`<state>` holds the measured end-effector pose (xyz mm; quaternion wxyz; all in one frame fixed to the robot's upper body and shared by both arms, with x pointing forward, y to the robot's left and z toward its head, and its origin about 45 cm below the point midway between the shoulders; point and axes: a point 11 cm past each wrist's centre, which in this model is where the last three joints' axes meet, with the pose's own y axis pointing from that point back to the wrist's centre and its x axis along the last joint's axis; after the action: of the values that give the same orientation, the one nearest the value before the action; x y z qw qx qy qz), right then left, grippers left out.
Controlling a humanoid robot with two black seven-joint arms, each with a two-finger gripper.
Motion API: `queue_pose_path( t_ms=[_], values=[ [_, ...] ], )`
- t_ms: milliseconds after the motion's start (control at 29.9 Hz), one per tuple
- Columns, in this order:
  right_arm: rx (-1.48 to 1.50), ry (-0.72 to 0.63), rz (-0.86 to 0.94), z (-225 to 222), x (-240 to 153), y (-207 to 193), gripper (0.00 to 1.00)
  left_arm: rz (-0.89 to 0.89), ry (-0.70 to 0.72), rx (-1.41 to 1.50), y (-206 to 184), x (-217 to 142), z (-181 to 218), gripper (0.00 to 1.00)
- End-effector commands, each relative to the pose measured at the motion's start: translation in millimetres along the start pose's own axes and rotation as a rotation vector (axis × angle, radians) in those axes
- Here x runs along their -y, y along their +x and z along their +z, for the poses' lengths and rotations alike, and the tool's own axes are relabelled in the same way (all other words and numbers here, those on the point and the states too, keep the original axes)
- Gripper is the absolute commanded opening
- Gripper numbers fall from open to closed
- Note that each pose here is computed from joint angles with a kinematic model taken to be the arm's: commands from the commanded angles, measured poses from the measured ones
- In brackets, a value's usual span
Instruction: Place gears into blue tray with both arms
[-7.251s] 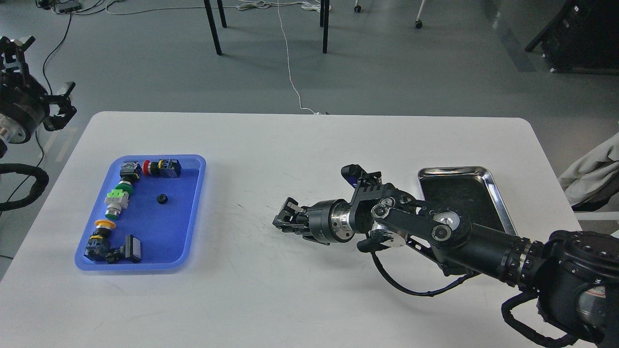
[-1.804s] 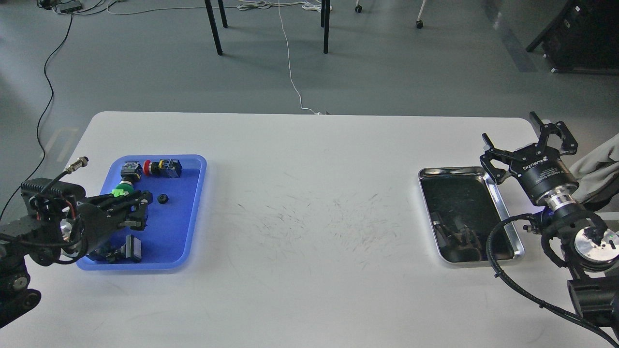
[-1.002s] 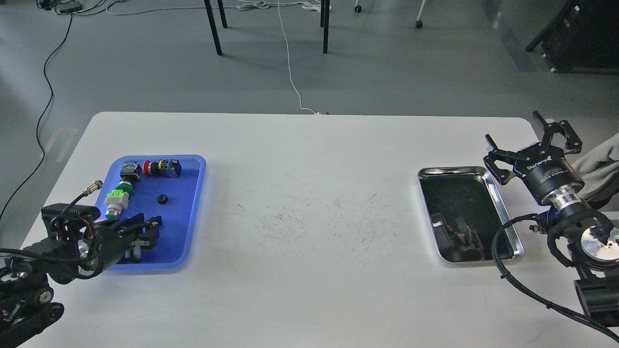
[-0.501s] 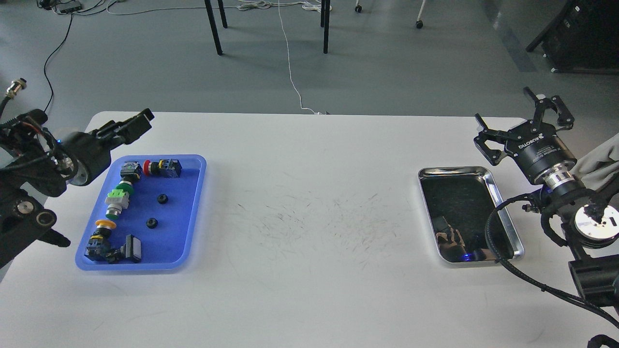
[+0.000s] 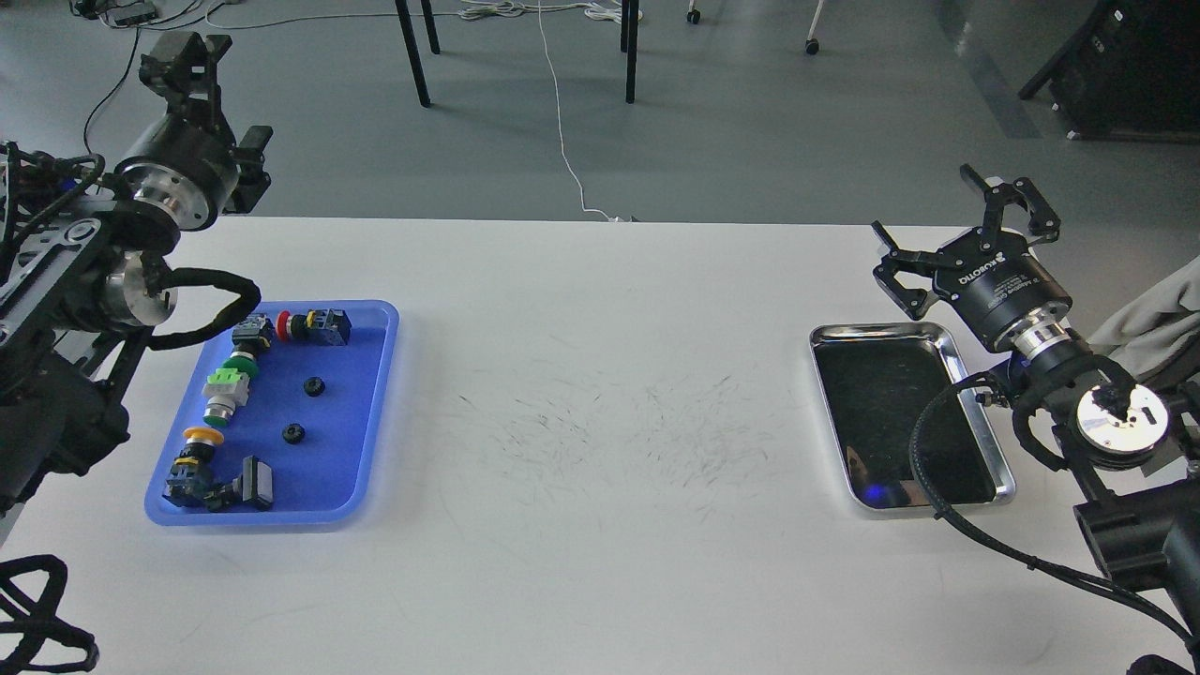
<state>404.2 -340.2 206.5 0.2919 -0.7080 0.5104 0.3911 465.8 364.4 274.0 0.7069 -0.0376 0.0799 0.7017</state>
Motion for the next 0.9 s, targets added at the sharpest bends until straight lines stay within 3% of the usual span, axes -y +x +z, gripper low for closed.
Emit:
queue_pose_path(
  t_ms=[0,267,869],
  values=[
    [0.002,0.009,0.003,-3.1,-1.5,0.8,0.98,-0.003,-0.016,-0.173,20.8,-1.7,-14.9,0.98],
    [-0.012,0.012,0.008,-9.1,-0.5,-0.3,0.98,-0.085,0.048,-0.315,14.5,-14.3,-61.0,0.98],
    [-0.032,0.002,-0.005,-11.9,7.8,-8.4,0.98,-0.066,-0.025,-0.386,9.6,-10.3,-54.0,0.98]
  ],
)
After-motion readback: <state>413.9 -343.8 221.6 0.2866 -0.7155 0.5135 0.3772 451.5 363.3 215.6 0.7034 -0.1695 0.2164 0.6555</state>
